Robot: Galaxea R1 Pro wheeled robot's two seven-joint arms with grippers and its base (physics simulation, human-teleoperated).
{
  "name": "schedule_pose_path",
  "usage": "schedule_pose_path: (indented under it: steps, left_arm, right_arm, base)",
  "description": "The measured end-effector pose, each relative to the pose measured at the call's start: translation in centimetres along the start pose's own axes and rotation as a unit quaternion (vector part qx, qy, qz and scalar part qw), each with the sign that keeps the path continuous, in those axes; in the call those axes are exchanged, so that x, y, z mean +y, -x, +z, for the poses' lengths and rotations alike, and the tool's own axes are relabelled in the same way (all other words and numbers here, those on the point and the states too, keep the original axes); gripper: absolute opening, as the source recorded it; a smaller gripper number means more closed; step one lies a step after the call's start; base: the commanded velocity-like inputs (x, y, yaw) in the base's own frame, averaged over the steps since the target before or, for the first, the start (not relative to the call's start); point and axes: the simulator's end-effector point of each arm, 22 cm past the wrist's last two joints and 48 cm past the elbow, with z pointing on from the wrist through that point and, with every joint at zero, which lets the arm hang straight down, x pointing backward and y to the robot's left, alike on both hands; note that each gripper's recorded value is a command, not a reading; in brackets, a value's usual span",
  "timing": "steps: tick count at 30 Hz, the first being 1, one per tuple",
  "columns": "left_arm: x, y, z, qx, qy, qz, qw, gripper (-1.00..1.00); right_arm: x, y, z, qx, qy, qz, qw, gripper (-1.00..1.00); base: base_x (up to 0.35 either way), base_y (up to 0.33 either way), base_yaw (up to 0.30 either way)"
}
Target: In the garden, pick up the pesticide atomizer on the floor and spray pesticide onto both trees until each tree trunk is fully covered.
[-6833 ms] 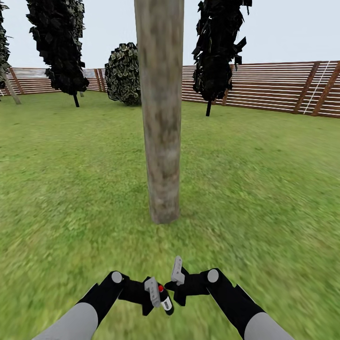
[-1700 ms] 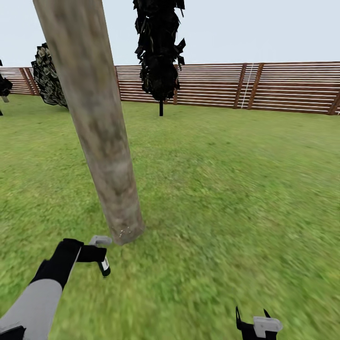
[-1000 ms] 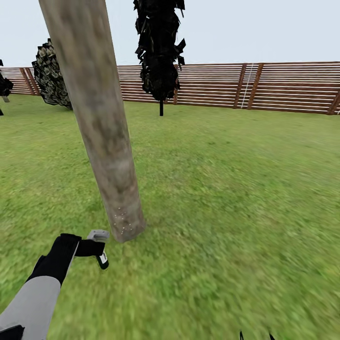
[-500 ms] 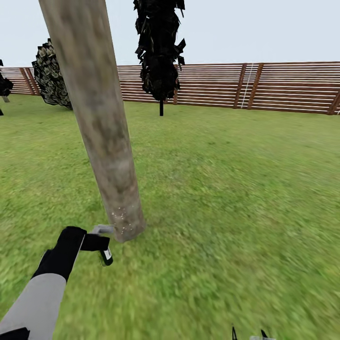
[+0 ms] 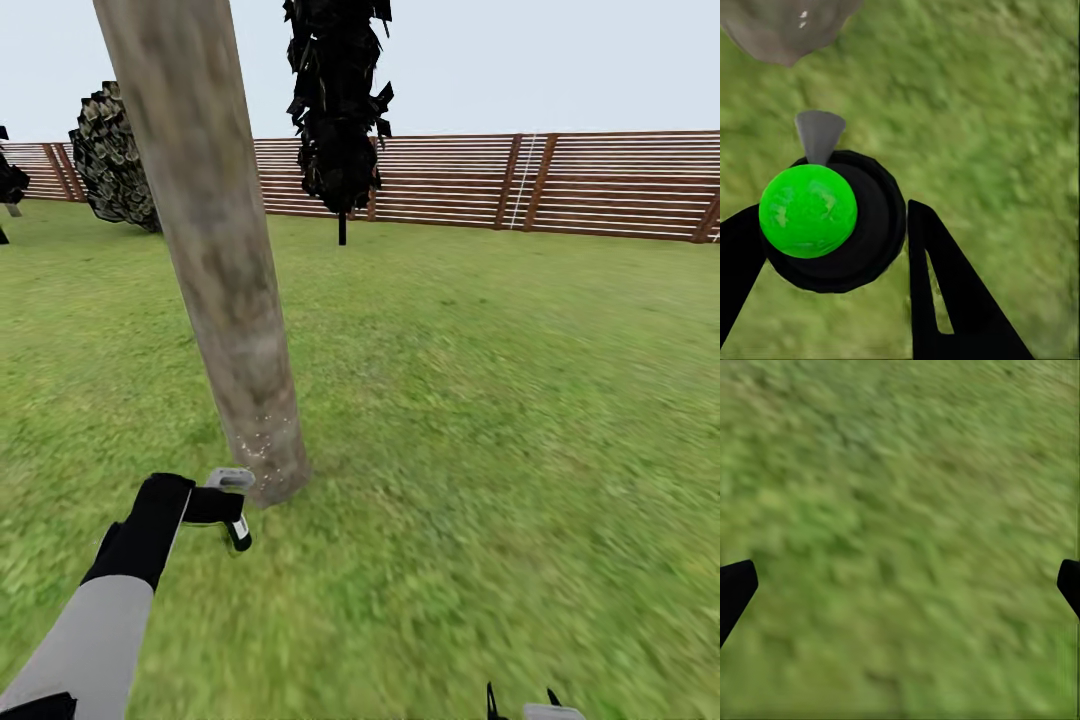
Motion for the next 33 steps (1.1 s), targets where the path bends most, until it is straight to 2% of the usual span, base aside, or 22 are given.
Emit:
schedule_pose_path:
  steps: [2,4,10,15,18,20,22,27,31,33]
  left_arm:
    - [-1.1,1.1,-0.3,-0.012,-0.003,0.006,0.9999,-1.00]
    - [-1.8,1.5,-0.6,-0.015,-0.004,0.002,0.9999,-1.00]
    - [-0.5,1.2,-1.3,-0.005,0.010,-0.006,0.9999,-1.00]
    - [-0.6,1.4,-1.4,-0.005,0.009,-0.006,0.9999,-1.00]
    - [-1.7,1.7,-1.3,-0.002,0.005,0.005,1.0000,-1.00]
    - [-3.3,2.4,-1.4,0.009,0.002,0.021,0.9997,-1.00]
    - [-3.9,3.2,-1.7,0.012,0.006,0.033,0.9994,-1.00]
    - [-2.1,5.4,-3.5,-0.011,0.026,0.035,0.9990,-1.00]
    - [1.8,6.0,-5.2,-0.024,0.053,0.021,0.9981,-1.00]
    - [1.5,6.0,-5.2,-0.025,0.049,0.020,0.9983,-1.00]
  right_arm:
    - [0.0,-0.1,0.0,0.001,0.000,-0.001,1.0000,1.00]
    - [0.0,-0.1,-0.1,0.001,0.001,-0.001,1.0000,1.00]
    - [0.1,-0.2,-0.1,0.002,0.002,-0.001,1.0000,1.00]
    - [0.3,-0.3,-0.2,0.004,0.004,-0.002,1.0000,1.00]
    - [0.3,-0.3,-0.2,0.004,0.004,-0.002,1.0000,1.00]
    - [0.3,-0.4,-0.2,0.004,0.004,-0.002,1.0000,1.00]
    - [0.3,-0.4,-0.3,0.004,0.004,-0.002,1.0000,1.00]
    - [0.3,-0.4,-0.2,0.004,0.004,-0.002,1.0000,1.00]
    - [0.3,-0.4,-0.2,0.004,0.004,-0.002,1.0000,1.00]
    - [0.3,-0.4,-0.3,0.004,0.004,-0.002,1.0000,1.00]
  base:
    - [-0.001,0.000,0.000]
    - [-0.022,0.003,0.000]
    - [-0.264,0.072,0.000]
    - [-0.085,0.017,0.000]
    - [-0.006,0.001,0.000]
    - [-0.001,0.000,0.000]
    - [0.000,0.000,0.000]
    - [0.000,0.000,0.000]
    - [0.000,0.000,0.000]
    - [0.000,0.000,0.000]
